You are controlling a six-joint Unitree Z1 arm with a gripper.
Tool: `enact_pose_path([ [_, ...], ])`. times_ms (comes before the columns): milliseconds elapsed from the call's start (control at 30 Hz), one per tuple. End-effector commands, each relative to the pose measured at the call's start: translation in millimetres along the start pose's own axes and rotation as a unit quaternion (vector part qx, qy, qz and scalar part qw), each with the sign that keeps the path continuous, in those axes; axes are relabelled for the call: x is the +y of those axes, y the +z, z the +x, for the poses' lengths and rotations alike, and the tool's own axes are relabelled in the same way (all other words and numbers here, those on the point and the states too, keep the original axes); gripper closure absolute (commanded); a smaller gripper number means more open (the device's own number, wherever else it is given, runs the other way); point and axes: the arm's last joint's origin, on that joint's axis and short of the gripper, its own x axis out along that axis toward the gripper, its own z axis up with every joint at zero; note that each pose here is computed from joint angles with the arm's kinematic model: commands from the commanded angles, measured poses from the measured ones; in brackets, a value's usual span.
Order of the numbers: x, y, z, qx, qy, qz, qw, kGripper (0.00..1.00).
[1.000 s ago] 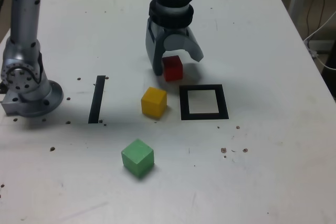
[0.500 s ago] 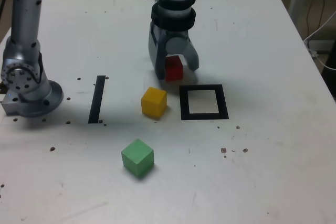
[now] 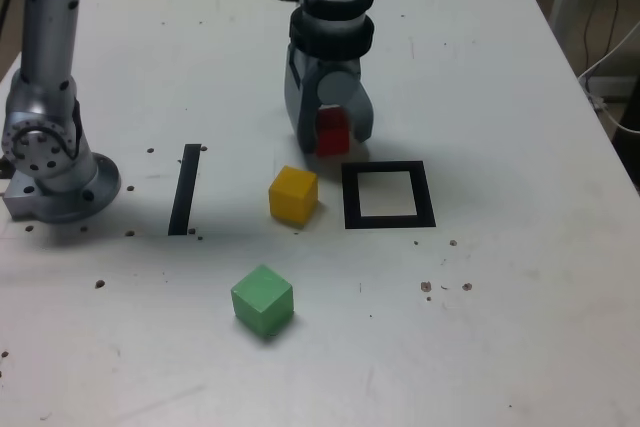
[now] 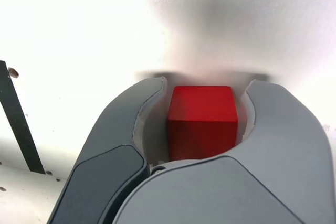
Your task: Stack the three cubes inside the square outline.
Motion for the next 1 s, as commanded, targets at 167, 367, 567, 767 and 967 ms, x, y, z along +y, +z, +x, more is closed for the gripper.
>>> enact_pose_path([
  [167,-3,-5,-11,-0.018,0.0,0.004,0.9998,0.82],
  [367,-14,-10,-28,-0.042,-0.001,0.011,0.999,0.84],
  [567,-45,-9,-45,-0.052,0.004,0.031,0.9982,0.84],
  [767,-95,-5,-50,-0.057,0.008,0.06,0.9966,0.84],
  [967,-123,2,-40,-0.043,0.013,0.077,0.996,0.84],
])
